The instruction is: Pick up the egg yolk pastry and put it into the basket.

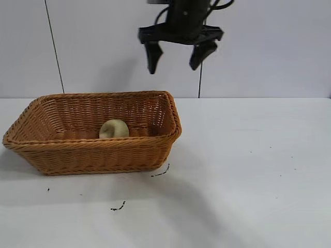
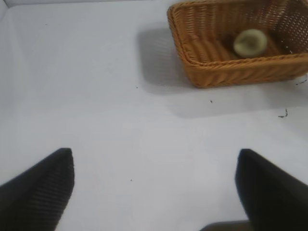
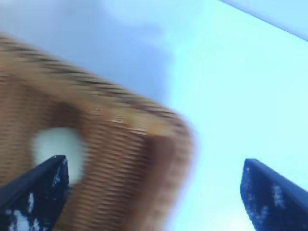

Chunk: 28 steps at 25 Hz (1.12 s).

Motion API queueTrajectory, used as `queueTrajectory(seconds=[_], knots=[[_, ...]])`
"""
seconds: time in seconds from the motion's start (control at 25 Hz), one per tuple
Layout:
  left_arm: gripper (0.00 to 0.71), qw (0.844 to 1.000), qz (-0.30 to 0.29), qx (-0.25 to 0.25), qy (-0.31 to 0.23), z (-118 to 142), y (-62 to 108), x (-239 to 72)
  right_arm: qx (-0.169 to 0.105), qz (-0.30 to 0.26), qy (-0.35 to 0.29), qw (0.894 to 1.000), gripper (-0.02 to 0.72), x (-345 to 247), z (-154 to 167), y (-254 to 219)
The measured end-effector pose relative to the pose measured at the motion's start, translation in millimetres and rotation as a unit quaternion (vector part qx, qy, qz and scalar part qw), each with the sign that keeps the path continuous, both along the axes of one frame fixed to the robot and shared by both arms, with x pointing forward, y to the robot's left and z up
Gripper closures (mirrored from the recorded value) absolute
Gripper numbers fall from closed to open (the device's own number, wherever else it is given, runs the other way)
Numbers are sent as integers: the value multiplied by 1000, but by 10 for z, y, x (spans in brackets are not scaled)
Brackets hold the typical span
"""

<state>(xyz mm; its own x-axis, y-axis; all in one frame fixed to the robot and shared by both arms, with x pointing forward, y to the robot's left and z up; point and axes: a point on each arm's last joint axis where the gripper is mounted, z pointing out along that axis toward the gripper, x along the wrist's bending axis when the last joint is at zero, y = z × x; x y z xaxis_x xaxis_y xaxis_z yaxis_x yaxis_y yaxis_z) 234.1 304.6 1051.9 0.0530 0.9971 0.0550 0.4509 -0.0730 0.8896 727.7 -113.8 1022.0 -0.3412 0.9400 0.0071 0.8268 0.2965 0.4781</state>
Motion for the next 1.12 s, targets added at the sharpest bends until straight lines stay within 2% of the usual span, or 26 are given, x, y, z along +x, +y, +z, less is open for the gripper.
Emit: queueTrajectory(seconds=[0.24,0.4,0.64,0.76,0.92,1.12], knots=[[17,1000,0,0,0,0,0,0,-7,-99,35,994,8,217,-29,-1032],[17,1000,0,0,0,0,0,0,-5,-141,38,989,8,263,-31,-1448],[17,1000,0,0,0,0,0,0,0,-159,30,987,8,201,130,-1629],[17,1000,0,0,0,0,0,0,-7,-161,39,986,8,14,273,-1656],[17,1000,0,0,0,0,0,0,-14,-161,69,984,8,-423,434,-1673],[17,1000,0,0,0,0,0,0,-21,-159,103,982,8,-1241,631,-1705]])
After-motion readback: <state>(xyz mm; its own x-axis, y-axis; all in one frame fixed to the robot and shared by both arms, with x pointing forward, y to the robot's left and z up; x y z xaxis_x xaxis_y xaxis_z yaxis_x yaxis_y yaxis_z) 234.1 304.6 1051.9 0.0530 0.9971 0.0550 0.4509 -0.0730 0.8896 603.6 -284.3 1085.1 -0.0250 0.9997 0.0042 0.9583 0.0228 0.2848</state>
